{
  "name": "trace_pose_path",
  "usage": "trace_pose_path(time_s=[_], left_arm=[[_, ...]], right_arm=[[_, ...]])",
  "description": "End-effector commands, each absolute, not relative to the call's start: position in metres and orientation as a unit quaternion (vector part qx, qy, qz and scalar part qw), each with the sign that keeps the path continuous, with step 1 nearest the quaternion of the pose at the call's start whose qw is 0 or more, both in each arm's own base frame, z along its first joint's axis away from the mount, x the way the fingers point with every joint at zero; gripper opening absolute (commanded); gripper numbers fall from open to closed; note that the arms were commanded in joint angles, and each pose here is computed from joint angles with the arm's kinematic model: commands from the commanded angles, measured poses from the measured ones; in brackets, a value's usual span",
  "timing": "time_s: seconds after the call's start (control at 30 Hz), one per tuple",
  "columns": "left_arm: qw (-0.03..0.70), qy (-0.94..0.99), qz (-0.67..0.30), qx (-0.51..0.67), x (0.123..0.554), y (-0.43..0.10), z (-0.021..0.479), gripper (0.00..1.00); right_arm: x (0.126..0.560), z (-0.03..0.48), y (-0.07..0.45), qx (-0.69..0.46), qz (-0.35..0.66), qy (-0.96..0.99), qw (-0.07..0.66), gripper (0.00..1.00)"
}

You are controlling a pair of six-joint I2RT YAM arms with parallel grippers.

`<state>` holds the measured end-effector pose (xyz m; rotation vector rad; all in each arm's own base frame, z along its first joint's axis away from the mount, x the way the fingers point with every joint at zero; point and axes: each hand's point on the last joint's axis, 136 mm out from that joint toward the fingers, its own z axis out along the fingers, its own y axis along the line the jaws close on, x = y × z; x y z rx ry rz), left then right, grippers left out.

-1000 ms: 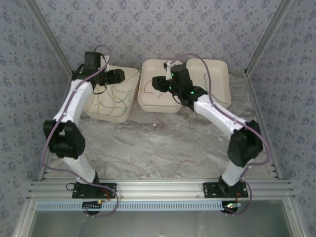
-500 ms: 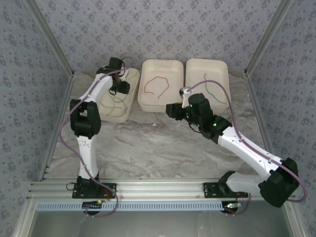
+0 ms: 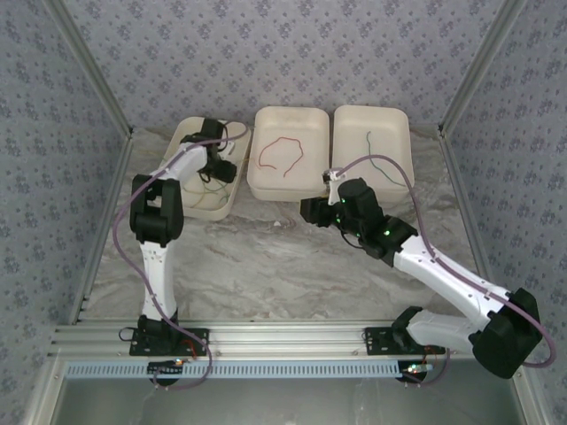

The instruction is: Untangle the cables

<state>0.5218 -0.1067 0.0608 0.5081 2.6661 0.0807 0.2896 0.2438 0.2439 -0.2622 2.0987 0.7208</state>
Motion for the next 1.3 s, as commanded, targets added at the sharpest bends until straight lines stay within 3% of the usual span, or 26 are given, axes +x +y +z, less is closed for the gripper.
trace_pose_path(time_s=[0.0, 0.47, 0.6, 0.7, 0.87, 0.97, 1.17, 1.2, 1.27], left_arm=[[0.253, 0.945, 0.019, 0.206, 0.537, -0.119, 0.079, 0.68], [0.296, 0.933, 0.008, 0.205, 0.571, -0.136, 0.074, 0.72], [0.286, 0.936, -0.009, 0.205, 0.583, -0.142, 0.071, 0.66], [0.272, 0.943, -0.024, 0.188, 0.590, -0.143, 0.071, 0.50], [0.260, 0.955, -0.064, 0.124, 0.600, -0.131, 0.076, 0.10], [0.278, 0.954, -0.073, 0.084, 0.603, -0.115, 0.094, 0.00], [0.341, 0.931, -0.128, 0.032, 0.600, -0.098, 0.152, 0.01], [0.345, 0.925, -0.150, 0.047, 0.597, -0.107, 0.161, 0.08], [0.341, 0.914, -0.204, 0.080, 0.588, -0.132, 0.176, 0.37]], right_arm=[[0.288, 0.244, 0.236, -0.098, 0.286, 0.845, 0.441, 0.49], [0.289, 0.229, 0.239, -0.100, 0.290, 0.852, 0.423, 0.48], [0.288, 0.227, 0.239, -0.100, 0.291, 0.855, 0.419, 0.48], [0.286, 0.224, 0.238, -0.099, 0.292, 0.856, 0.416, 0.47], [0.283, 0.217, 0.236, -0.097, 0.290, 0.859, 0.410, 0.47], [0.283, 0.216, 0.234, -0.095, 0.288, 0.860, 0.410, 0.46], [0.284, 0.220, 0.238, -0.096, 0.296, 0.856, 0.414, 0.46], [0.284, 0.220, 0.238, -0.097, 0.295, 0.856, 0.414, 0.46], [0.283, 0.219, 0.237, -0.098, 0.293, 0.857, 0.412, 0.46]])
